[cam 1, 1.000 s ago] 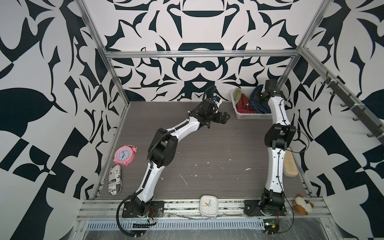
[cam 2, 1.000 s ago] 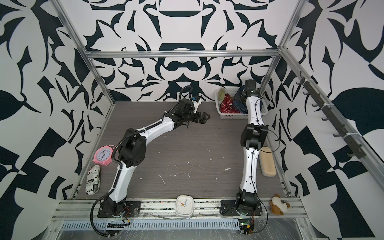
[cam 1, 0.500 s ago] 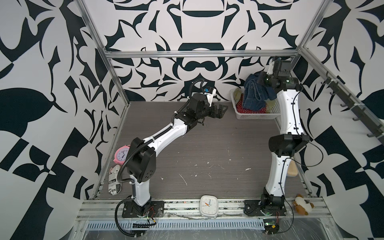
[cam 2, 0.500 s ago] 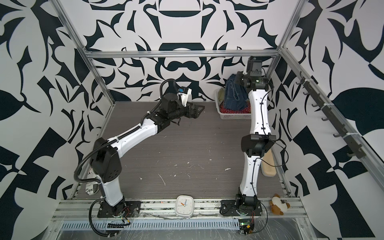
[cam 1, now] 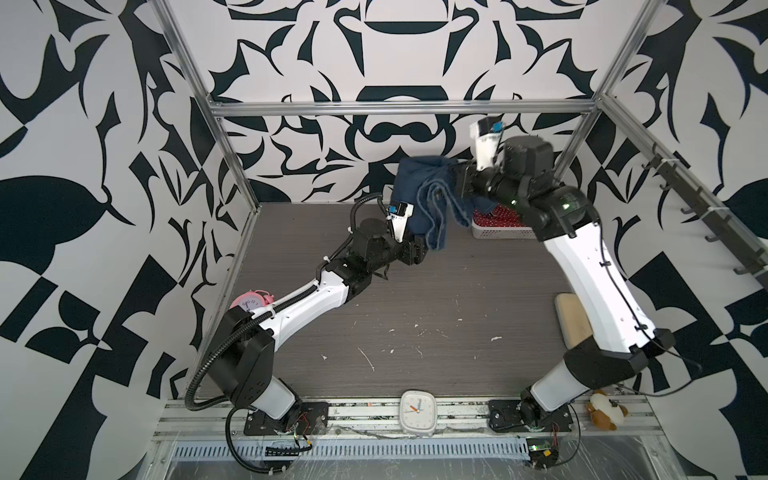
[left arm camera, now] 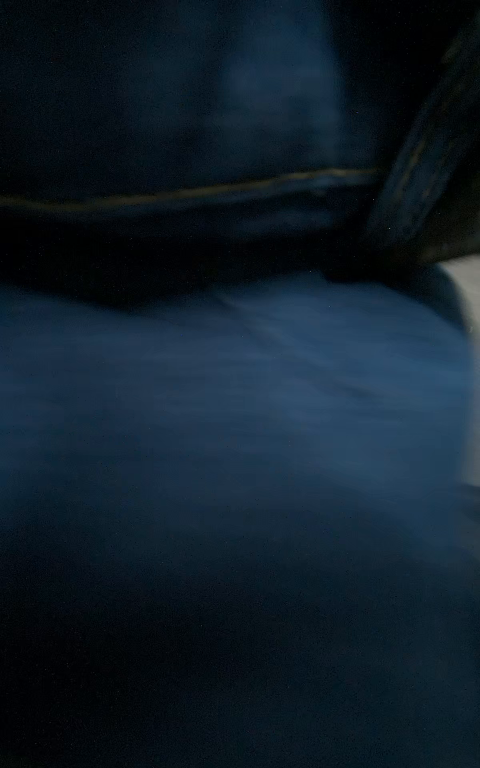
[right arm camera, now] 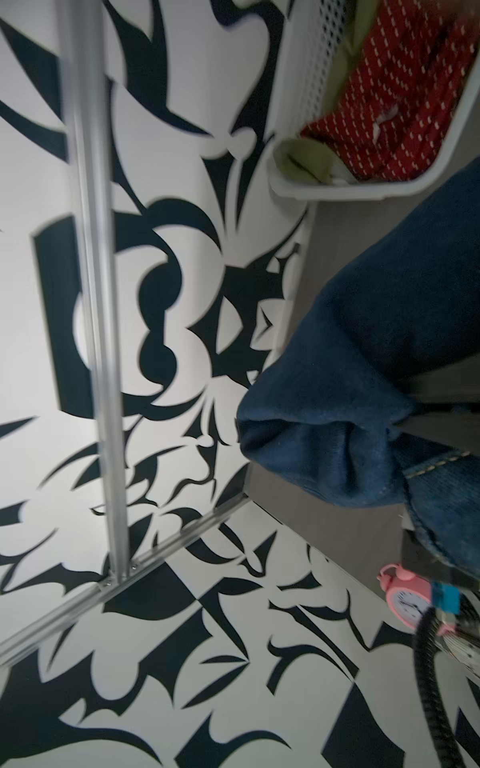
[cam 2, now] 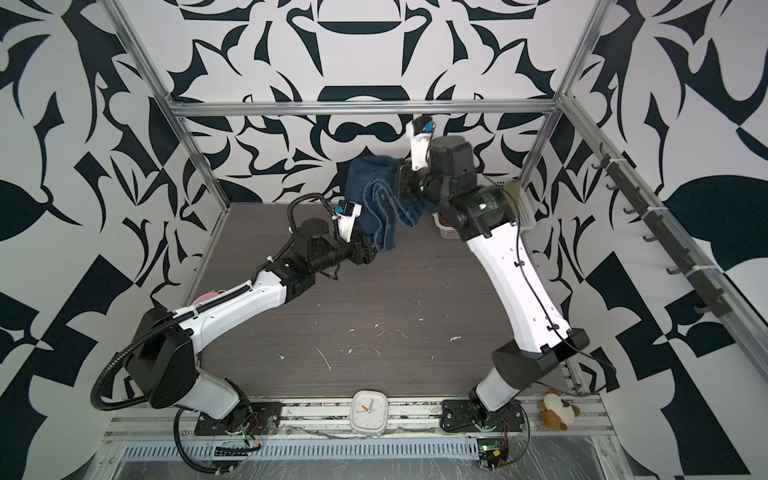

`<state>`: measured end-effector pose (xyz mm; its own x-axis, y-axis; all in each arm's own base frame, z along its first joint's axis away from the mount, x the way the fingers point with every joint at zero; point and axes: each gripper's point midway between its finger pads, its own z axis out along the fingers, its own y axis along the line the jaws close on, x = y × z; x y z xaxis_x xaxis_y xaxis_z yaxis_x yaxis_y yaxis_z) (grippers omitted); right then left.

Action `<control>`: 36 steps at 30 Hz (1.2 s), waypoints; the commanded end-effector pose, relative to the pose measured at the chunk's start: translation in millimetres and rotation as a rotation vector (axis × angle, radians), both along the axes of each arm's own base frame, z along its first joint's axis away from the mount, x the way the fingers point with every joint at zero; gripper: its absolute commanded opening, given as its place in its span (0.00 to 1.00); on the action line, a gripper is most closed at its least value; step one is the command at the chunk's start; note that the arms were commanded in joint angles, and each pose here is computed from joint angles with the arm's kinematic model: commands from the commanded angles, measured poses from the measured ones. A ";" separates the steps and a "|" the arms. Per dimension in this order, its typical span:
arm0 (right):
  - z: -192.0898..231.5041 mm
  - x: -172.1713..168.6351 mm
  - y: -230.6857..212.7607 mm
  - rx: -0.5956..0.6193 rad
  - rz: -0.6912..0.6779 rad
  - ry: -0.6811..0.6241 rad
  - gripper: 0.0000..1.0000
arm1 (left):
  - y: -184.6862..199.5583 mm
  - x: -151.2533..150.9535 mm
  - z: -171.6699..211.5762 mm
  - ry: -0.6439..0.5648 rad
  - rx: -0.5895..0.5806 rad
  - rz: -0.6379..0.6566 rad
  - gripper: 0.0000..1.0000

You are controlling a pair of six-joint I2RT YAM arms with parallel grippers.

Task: Fold and stack the skirts
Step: 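Carry the denim skirt to the table center and lower it with the right gripper, then grasp the skirt waistband with the left gripper while the right holds the other side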

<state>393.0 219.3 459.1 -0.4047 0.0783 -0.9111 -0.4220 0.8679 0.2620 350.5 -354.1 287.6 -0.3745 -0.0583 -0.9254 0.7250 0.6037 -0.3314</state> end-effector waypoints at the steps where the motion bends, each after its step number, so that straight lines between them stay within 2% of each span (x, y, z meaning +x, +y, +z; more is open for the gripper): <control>1: -19.9 22.6 -0.3 0.078 -0.103 -0.009 0.00 | 10.6 -8.2 -3.2 -0.019 -0.021 0.019 0.27; 4: -54.4 23.2 -4.4 0.061 -0.135 0.052 0.00 | 27.1 -16.3 -16.0 0.003 -0.003 0.062 0.01; 10: -92.3 15.8 -11.5 0.030 -0.159 0.122 0.00 | 59.7 -41.9 -42.9 0.025 0.127 0.090 0.00; 11: -99.7 14.2 -11.7 0.024 -0.156 0.131 0.00 | 69.2 -48.2 -36.5 0.004 0.129 0.105 0.00; 14: -121.9 12.7 -14.6 0.003 -0.168 0.164 0.00 | 84.3 -60.8 -48.1 -0.006 0.178 0.111 0.00; 20: -166.2 10.9 -19.7 -0.058 -0.189 0.230 0.00 | 104.3 -72.9 -83.5 0.011 0.333 0.114 0.00; 21: -172.4 10.5 -18.6 -0.059 -0.184 0.237 0.00 | 105.3 -73.2 -88.5 0.010 0.349 0.112 0.02; 22: -181.6 9.7 -16.4 -0.058 -0.172 0.247 0.00 | 105.7 -73.4 -92.5 0.006 0.360 0.109 0.39; 23: -191.3 9.0 -13.8 -0.060 -0.157 0.255 0.00 | 106.0 -73.1 -98.5 0.007 0.374 0.106 0.72; 24: -199.6 8.0 -11.6 -0.063 -0.143 0.262 0.00 | 106.1 -72.0 -101.8 0.007 0.377 0.110 0.95; 25: -208.5 7.1 -11.7 -0.072 -0.139 0.272 0.00 | 104.7 -72.4 -103.8 0.007 0.373 0.103 1.00; 29: -243.0 1.3 -16.4 -0.113 -0.140 0.315 0.00 | 86.6 -84.7 -101.2 0.014 0.290 -0.001 0.99; 31: -252.1 -1.4 -18.9 -0.123 -0.143 0.333 0.00 | 68.2 -99.2 -99.4 0.011 0.242 -0.098 1.00; 34: -260.4 -4.6 -19.1 -0.131 -0.139 0.351 0.00 | 35.0 -125.6 -113.5 -0.027 0.266 -0.207 0.99; 36: -262.8 -4.3 -21.9 -0.125 -0.152 0.360 0.00 | 17.5 -127.4 -138.3 -0.001 0.305 -0.217 0.99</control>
